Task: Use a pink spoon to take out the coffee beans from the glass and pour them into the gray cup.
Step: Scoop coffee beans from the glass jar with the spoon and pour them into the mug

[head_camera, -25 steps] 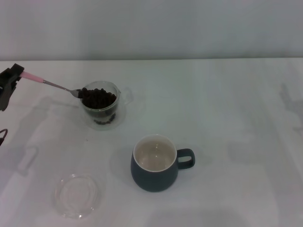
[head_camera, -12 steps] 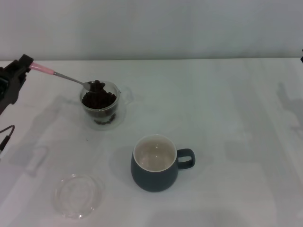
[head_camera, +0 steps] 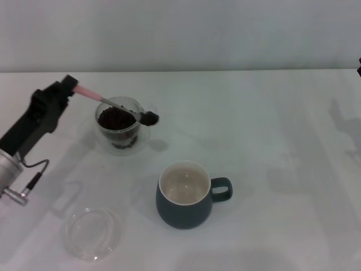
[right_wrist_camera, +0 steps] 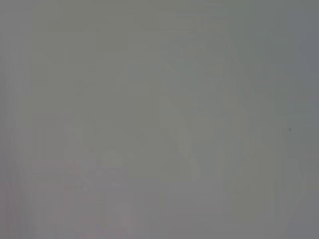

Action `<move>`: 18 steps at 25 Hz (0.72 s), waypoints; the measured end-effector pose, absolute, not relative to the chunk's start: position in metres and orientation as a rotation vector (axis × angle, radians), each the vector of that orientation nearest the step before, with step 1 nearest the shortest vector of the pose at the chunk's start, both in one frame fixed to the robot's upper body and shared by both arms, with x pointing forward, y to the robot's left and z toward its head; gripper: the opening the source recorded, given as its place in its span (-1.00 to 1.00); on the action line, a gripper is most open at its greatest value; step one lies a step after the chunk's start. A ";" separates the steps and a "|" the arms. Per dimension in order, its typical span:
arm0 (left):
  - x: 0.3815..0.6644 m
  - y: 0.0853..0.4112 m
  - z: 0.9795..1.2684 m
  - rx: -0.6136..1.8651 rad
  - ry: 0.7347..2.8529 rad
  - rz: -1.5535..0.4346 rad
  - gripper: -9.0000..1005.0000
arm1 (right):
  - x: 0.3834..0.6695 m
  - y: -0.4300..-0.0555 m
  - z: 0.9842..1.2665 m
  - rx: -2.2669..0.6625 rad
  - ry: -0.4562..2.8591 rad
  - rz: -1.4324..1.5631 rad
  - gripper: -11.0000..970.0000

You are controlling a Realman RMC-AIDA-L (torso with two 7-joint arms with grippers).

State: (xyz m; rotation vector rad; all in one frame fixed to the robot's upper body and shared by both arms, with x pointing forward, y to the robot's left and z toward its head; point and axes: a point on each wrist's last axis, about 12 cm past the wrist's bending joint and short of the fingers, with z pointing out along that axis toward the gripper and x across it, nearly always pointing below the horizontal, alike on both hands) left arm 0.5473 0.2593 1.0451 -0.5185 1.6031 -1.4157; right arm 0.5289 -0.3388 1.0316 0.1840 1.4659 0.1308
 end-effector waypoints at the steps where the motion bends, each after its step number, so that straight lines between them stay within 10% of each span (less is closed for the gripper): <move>1: 0.547 0.257 1.045 -0.508 1.610 -1.423 -0.72 | 0.529 -0.339 1.032 0.184 1.466 0.131 0.69; 18: 0.532 0.240 1.046 -0.273 1.665 -1.498 -0.71 | 0.530 -0.339 1.033 0.180 1.464 0.128 0.69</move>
